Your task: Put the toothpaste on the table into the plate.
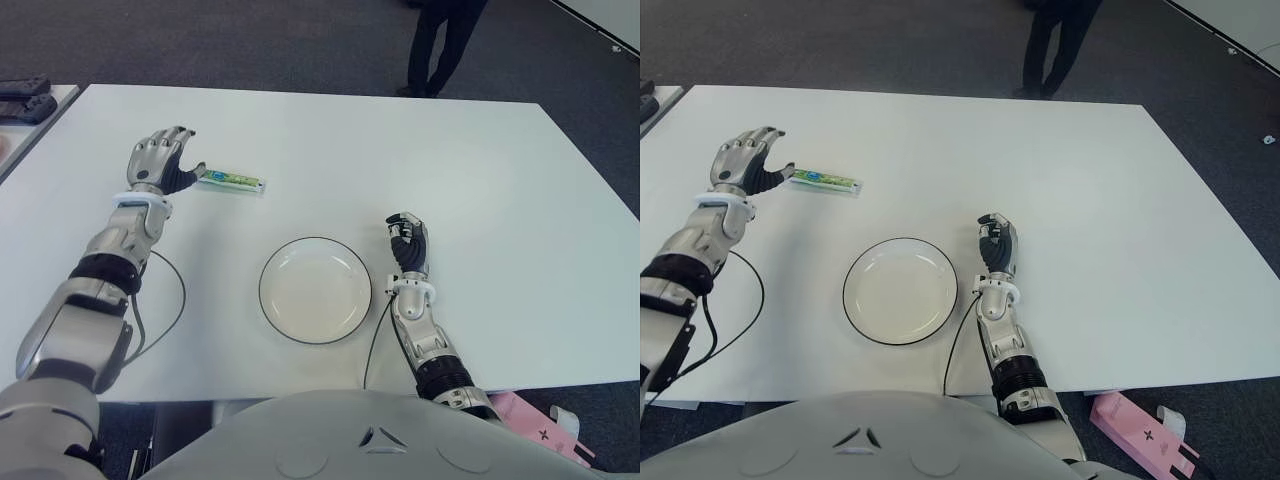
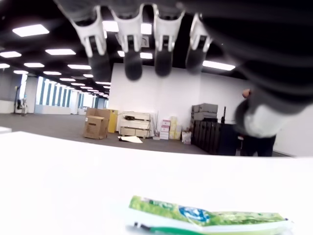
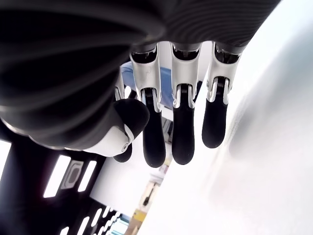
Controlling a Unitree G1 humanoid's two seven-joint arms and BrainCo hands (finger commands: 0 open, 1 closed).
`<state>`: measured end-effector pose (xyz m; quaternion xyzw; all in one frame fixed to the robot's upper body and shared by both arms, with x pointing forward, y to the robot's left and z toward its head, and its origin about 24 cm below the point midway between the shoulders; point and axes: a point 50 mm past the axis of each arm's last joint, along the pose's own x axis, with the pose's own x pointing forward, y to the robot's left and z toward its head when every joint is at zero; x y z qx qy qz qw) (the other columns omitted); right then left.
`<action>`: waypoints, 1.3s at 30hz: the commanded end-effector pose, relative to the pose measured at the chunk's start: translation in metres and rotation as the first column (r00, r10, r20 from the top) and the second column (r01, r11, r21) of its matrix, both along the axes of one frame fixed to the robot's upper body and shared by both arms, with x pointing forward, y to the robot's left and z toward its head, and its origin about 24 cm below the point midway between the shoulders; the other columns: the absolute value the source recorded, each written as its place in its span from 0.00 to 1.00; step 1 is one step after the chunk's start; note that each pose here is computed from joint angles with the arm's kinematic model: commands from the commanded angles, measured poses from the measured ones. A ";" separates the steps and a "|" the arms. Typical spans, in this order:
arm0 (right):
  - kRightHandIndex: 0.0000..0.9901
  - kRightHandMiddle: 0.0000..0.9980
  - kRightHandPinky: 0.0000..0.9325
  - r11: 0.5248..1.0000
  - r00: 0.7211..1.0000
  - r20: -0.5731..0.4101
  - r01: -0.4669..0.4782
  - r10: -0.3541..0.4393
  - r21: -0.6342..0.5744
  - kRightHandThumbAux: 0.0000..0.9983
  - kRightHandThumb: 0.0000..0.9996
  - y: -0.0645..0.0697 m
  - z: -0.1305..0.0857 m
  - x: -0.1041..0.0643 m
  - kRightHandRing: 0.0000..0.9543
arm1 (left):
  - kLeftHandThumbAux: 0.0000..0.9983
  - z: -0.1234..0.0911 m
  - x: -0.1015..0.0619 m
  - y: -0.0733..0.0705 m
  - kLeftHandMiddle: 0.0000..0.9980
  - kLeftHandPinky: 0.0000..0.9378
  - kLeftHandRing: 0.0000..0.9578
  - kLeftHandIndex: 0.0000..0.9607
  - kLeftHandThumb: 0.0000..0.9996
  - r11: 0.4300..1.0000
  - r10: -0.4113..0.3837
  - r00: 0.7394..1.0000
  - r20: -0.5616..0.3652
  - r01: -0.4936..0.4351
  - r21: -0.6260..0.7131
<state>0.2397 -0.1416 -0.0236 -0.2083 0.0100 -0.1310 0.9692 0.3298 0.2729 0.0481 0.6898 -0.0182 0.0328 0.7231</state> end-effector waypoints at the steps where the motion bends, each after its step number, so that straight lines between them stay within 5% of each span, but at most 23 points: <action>1: 0.45 0.45 0.45 1.000 0.999 -0.043 0.019 -0.020 -0.007 0.69 0.84 -0.002 -0.008 -0.005 0.45 | 0.36 -0.004 0.005 -0.003 0.03 0.12 0.04 0.00 0.43 0.998 -0.023 0.999 -0.039 0.025 0.063; 20: 0.44 0.45 0.46 1.000 0.998 -0.054 0.027 -0.027 0.001 0.69 0.84 -0.002 -0.010 -0.008 0.45 | 0.18 -0.005 0.017 -0.013 0.00 0.00 0.00 0.00 0.41 0.969 -0.124 0.974 -0.190 0.160 0.190; 39: 0.46 0.44 0.44 0.999 0.998 -0.045 0.036 -0.035 0.014 0.69 0.84 -0.005 -0.011 -0.011 0.44 | 0.22 -0.022 0.017 -0.033 0.00 0.00 0.00 0.00 0.42 0.926 -0.177 0.905 -0.388 0.287 0.247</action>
